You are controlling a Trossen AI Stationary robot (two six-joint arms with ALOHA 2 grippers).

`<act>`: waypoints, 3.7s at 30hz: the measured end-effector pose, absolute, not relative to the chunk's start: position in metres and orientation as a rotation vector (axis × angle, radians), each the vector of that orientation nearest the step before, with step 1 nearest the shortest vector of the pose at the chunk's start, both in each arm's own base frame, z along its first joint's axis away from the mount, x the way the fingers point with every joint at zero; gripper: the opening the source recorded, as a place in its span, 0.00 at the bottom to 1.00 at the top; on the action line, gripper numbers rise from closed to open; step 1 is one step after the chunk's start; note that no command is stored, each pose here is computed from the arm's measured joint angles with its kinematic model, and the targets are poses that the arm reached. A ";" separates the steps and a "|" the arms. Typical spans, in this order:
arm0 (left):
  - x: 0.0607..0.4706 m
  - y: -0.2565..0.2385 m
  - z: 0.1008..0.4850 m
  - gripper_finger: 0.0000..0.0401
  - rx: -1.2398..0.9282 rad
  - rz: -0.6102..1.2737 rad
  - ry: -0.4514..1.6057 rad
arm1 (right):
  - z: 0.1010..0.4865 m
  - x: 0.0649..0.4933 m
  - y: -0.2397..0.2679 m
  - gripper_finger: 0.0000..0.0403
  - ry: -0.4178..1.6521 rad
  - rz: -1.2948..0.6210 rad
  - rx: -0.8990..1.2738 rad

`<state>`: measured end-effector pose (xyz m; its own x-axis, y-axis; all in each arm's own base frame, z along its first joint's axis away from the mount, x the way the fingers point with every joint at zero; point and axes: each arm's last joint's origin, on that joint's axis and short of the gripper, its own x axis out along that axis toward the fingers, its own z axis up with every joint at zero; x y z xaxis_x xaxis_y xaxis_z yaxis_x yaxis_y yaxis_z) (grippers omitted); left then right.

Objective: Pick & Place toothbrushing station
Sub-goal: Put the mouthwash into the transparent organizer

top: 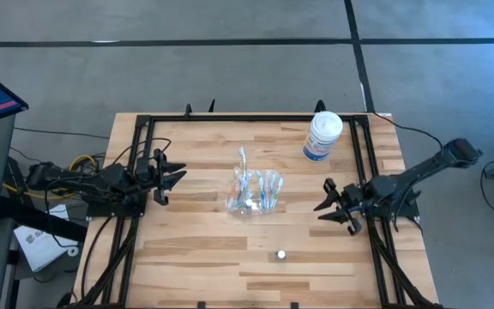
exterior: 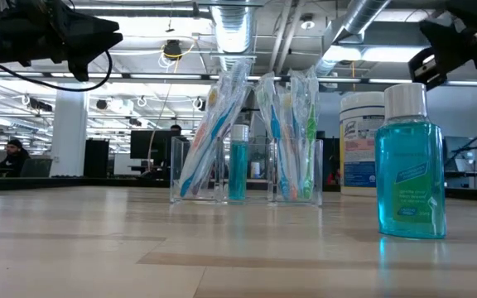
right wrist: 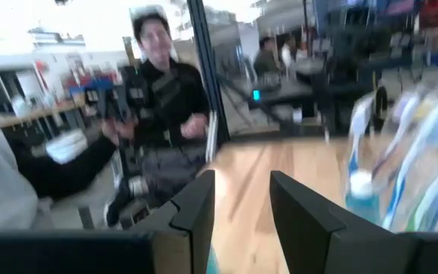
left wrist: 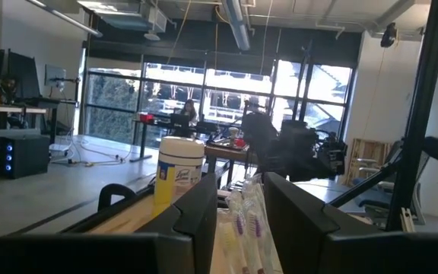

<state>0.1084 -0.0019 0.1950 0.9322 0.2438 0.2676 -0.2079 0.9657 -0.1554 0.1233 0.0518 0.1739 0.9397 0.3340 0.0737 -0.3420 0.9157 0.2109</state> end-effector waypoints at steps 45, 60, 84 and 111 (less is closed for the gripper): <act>0.108 -0.002 0.195 0.26 -0.126 0.232 -0.289 | 0.136 0.232 0.139 0.44 0.391 0.413 0.033; 0.108 -0.002 0.195 0.26 -0.126 0.232 -0.289 | 0.137 0.232 0.141 0.49 0.390 0.416 0.051; 0.111 -0.002 0.192 0.26 -0.120 0.233 -0.261 | 0.127 0.253 0.156 0.42 0.389 0.430 0.006; 0.111 -0.002 0.192 0.26 -0.119 0.233 -0.259 | 0.146 0.262 0.144 0.21 0.396 0.401 0.028</act>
<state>0.1113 -0.0022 0.1922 0.9399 0.2433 0.2396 -0.2127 0.9661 -0.1464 0.2619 0.1438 0.1459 0.8452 0.3855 -0.3702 -0.3748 0.9213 0.1037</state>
